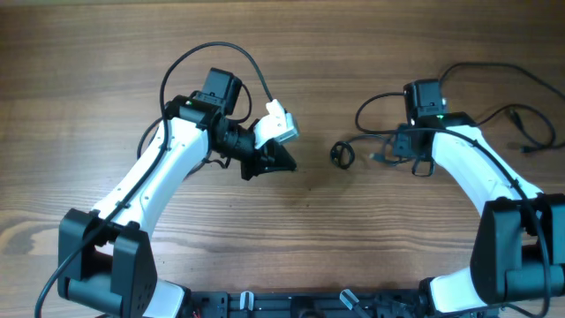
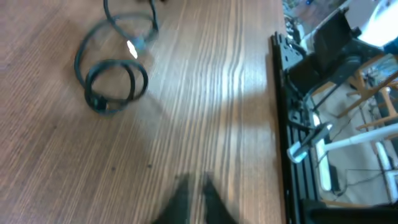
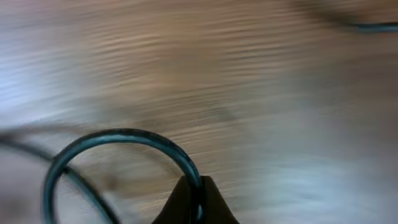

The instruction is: Untangle cables

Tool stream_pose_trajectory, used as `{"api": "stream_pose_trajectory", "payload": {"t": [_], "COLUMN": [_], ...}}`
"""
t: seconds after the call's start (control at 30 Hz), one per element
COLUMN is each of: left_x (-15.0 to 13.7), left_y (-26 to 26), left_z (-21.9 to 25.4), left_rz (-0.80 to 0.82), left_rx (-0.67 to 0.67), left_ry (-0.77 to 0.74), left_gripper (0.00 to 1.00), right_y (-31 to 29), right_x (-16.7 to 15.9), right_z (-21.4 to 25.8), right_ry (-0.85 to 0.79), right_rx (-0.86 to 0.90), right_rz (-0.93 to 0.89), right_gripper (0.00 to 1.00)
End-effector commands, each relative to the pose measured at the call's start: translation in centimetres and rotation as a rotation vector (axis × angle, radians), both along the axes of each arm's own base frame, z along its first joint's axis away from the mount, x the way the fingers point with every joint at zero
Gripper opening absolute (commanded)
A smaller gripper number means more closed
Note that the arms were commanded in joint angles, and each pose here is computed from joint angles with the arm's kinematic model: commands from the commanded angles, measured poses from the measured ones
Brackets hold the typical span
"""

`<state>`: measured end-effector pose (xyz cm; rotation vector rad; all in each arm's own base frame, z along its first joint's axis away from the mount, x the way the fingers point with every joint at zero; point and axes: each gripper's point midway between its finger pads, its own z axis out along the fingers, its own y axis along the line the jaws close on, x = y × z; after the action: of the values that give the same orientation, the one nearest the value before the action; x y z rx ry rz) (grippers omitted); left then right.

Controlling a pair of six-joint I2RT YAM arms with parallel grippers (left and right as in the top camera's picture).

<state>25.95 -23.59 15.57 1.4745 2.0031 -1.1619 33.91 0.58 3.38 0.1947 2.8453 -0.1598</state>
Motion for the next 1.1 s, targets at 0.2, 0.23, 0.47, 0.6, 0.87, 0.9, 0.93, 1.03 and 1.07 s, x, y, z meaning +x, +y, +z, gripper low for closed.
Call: {"api": "stream_pose_trajectory", "payload": {"t": [0.2, 0.23, 0.47, 0.6, 0.87, 0.9, 0.93, 1.03, 1.07], "left_x": [4.0, 4.5, 4.7, 5.9, 4.7, 4.6, 4.6, 4.5, 4.3], "left_y": [-1.0, -1.1, -1.4, -0.2, -5.2, -4.9, -4.4, -1.7, -0.9], "left_z": [0.6, 0.8, 1.6, -1.0, 0.4, 0.2, -0.1, -1.2, -1.4], "left_rz": [0.271, 0.336, 0.631, 0.808, 0.691, 0.7, 0.717, 0.816, 0.839], "left_rx": [-0.026, -0.03, -0.019, 0.104, 0.05, 0.063, 0.078, 0.143, 0.155], "left_ry": [0.182, 0.251, 0.754, 0.724, 0.646, 0.658, 0.671, 0.782, 0.837], "left_gripper": [1.0, 1.0, 1.0, 0.8, 0.04, 0.04, 0.04, 0.04, 0.04], "right_y": [17.7, 17.8, 18.3, 18.5, 19.6, 19.6, 19.4, 17.9, 16.8], "right_x": [-1.9, -2.0, -1.7, -1.9, -2.7, -2.1, -1.7, 1.3, 2.2], "right_z": [13.1, 13.7, 16.5, 17.8, 17.4, 16.7, 16.1, 11.5, 9.7], "right_ry": [-0.07, -0.064, -0.054, -0.073, -0.08, -0.102, -0.113, -0.16, -0.164], "right_rx": [1.318, 1.355, 1.501, 1.553, 1.54, 1.49, 1.454, 1.164, 1.048], "right_rz": [0.524, 0.521, 0.536, 0.596, 0.662, 0.648, 0.63, 0.474, 0.408], "right_gripper": [0.04, 0.04, 0.04, 0.04, 0.04, 0.04, 0.04, 0.04, 0.04]}}
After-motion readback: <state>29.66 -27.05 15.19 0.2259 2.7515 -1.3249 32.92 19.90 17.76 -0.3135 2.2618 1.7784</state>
